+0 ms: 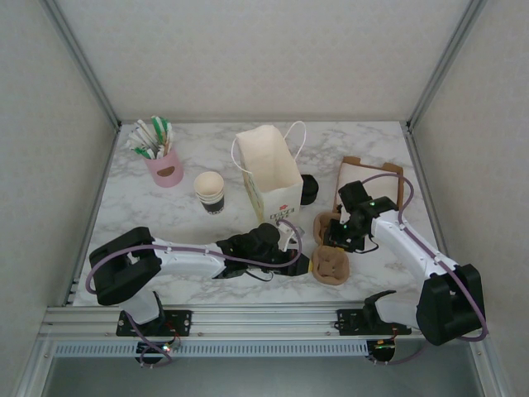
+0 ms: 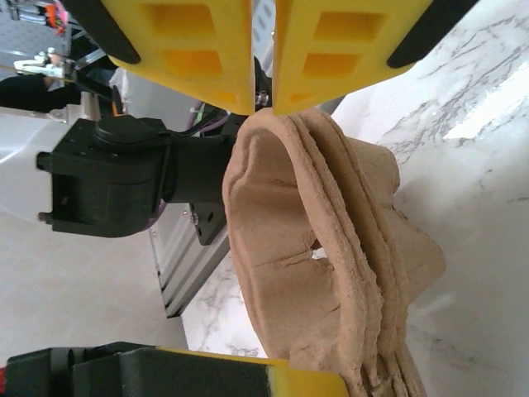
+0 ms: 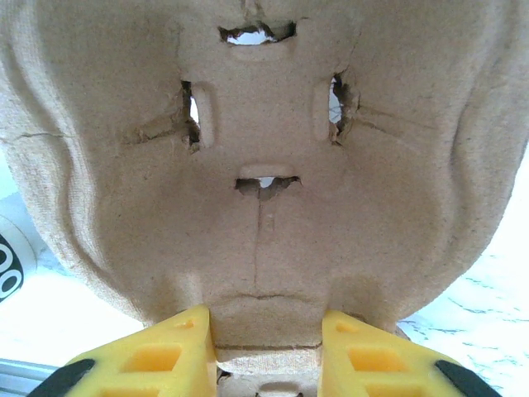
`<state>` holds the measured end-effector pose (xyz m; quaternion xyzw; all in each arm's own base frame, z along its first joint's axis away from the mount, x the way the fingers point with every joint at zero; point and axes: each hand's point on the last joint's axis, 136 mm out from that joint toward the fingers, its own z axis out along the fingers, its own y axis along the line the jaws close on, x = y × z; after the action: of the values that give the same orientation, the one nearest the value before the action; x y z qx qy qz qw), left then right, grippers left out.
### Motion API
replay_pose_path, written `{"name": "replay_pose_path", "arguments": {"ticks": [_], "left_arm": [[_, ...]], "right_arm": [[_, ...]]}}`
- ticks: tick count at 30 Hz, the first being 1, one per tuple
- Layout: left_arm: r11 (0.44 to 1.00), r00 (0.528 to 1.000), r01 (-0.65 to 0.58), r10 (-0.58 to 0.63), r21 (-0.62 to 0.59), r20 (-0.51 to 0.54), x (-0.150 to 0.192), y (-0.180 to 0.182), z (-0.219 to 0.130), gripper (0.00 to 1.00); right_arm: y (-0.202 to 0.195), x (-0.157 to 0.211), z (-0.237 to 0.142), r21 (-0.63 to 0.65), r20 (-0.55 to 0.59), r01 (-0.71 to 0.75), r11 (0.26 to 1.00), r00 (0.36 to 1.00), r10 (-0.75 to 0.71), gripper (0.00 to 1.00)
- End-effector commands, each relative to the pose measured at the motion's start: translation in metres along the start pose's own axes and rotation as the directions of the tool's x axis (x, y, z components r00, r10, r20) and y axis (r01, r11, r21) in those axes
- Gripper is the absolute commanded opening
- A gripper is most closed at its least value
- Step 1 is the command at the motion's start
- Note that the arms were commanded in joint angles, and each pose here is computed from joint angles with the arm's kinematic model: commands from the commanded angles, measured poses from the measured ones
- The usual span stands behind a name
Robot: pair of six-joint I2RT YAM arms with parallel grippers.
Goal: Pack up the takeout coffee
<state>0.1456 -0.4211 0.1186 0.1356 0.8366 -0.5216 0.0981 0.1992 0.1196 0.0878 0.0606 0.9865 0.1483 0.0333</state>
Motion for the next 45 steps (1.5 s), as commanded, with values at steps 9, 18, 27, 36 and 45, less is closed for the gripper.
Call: {"name": "replay_pose_path", "arguments": {"ticks": [9, 18, 27, 36, 45], "left_arm": [[0.995, 1.0, -0.003, 0.005, 0.097, -0.013, -0.006, -0.023, -0.002, 0.29], [0.996, 0.999, -0.004, 0.008, 0.089, -0.039, -0.006, -0.022, 0.006, 0.3], [0.999, 0.998, 0.0, 0.003, 0.051, -0.058, -0.005, -0.014, 0.013, 0.33], [1.0, 0.998, -0.005, 0.006, 0.019, -0.055, -0.005, -0.009, 0.011, 0.38], [1.0, 0.998, -0.009, 0.01, 0.019, -0.06, -0.007, -0.01, 0.013, 0.4]], "right_arm": [[0.002, 0.004, -0.001, -0.029, -0.006, -0.005, 1.0, 1.0, 0.005, 0.3], [0.003, 0.004, -0.001, -0.033, -0.01, -0.003, 0.999, 1.0, 0.003, 0.3], [0.003, 0.005, -0.001, -0.034, -0.011, -0.002, 0.999, 1.0, 0.001, 0.3], [0.003, 0.004, 0.0, -0.034, -0.013, 0.0, 0.999, 1.0, 0.0, 0.3], [0.002, 0.005, 0.001, -0.034, -0.017, 0.0, 0.999, 1.0, 0.0, 0.3]]}}
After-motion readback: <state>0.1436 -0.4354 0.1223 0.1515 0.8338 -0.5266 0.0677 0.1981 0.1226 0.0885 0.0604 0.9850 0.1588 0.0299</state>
